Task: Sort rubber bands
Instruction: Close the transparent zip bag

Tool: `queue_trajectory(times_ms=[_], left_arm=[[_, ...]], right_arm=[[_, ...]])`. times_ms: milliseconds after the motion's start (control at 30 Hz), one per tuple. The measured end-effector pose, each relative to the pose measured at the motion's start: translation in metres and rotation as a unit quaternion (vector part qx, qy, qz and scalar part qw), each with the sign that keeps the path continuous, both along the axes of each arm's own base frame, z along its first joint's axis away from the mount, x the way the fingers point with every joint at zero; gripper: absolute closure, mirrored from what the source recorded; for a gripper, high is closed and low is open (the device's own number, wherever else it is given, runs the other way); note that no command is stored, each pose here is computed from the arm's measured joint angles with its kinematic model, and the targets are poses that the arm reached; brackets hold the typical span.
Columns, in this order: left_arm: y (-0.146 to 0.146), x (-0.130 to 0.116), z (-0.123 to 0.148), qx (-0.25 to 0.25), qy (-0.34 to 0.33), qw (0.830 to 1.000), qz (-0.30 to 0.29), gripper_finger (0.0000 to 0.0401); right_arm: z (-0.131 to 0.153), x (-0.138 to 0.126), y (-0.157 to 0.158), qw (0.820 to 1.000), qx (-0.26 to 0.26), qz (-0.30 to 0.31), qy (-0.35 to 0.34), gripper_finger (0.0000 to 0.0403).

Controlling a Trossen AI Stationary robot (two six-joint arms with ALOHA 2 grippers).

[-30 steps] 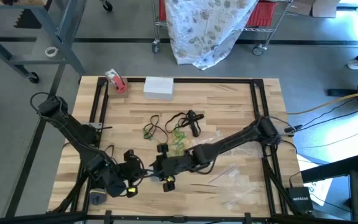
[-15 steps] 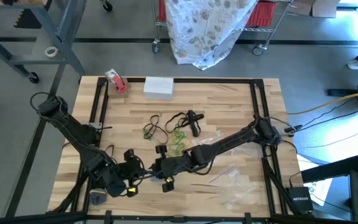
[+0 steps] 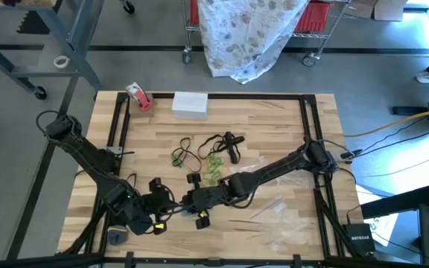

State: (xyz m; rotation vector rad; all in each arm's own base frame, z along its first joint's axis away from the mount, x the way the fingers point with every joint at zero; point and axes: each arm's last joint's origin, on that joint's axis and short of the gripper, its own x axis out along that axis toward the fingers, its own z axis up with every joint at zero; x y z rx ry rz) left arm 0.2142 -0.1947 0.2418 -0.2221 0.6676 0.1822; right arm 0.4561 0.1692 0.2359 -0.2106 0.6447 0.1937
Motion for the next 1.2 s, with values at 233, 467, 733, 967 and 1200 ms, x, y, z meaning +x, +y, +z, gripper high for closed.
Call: queue_trajectory(times_ms=[233,467,733,967,1200], left_arm=[[0.000,0.000,0.000,0.001,0.001,1.000,0.000,0.0401],[0.000,0.000,0.000,0.003,0.002,1.000,-0.001,0.0401],[0.000,0.000,0.000,0.002,0.002,1.000,-0.002,0.0401],[0.000,0.000,0.000,0.001,0.003,1.000,-0.001,0.0401],[0.000,0.000,0.000,0.001,0.003,1.000,-0.001,0.0401]], right_arm=[[-0.001,-0.003,-0.001,1.000,-0.006,0.000,0.016,0.0386],[0.000,-0.008,-0.003,0.999,-0.019,-0.006,0.035,0.0386],[-0.001,-0.011,-0.004,0.998,-0.026,-0.006,0.053,0.0386],[-0.004,-0.015,-0.006,0.996,-0.037,-0.006,0.080,0.0386],[-0.010,-0.021,-0.008,0.991,-0.054,-0.007,0.121,0.0386]])
